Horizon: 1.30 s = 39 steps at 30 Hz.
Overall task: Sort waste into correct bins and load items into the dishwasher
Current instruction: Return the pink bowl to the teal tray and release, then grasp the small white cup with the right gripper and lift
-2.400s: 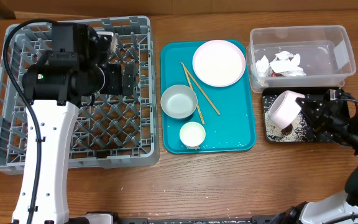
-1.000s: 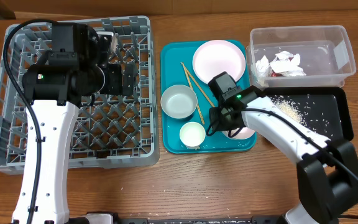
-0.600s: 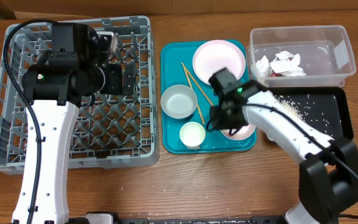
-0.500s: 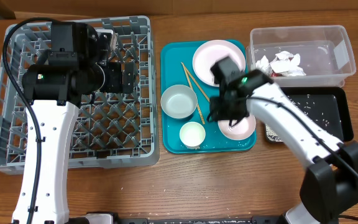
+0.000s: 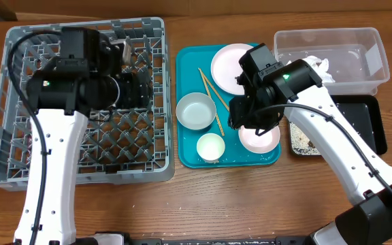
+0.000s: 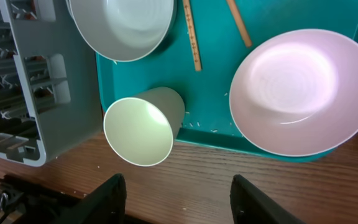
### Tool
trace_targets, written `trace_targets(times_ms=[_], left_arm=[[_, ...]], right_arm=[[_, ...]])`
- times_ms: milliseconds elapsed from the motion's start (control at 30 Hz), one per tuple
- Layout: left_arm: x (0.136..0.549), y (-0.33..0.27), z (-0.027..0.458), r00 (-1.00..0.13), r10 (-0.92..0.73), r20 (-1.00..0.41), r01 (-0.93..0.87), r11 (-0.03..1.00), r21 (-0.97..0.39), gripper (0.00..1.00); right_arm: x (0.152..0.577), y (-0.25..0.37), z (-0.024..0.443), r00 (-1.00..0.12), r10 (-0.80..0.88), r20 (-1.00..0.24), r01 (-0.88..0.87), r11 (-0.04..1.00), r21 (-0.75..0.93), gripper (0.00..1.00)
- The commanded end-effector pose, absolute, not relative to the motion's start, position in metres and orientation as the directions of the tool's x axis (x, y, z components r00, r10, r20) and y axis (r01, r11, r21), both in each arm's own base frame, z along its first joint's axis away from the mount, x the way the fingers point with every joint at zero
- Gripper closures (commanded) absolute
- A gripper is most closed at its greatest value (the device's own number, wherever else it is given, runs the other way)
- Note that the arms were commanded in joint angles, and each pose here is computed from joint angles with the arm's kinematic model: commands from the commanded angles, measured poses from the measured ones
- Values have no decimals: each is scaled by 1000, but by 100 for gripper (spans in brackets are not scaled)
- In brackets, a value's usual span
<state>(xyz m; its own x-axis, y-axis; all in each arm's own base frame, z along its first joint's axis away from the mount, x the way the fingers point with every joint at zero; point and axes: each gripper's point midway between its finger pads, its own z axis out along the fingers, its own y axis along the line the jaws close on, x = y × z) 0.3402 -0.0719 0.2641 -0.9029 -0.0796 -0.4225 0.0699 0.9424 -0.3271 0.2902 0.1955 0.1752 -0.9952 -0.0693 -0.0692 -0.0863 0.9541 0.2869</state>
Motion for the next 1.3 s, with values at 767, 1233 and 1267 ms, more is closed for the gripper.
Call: trace_targets(times_ms=[767, 1233, 1267], left_arm=[[342, -111, 221, -910, -295, -290, -235, 946, -225, 13], [342, -110, 221, -914, -277, -295, -220, 952, -212, 10], [342, -114, 221, -921, -261, -289, -199, 953, -229, 10]], right_arm=[[264, 221, 87, -999, -29, 27, -19, 943, 331, 48], [266, 223, 64, -999, -26, 31, -14, 940, 341, 96], [268, 223, 68, -999, -23, 29, -11, 936, 351, 96]])
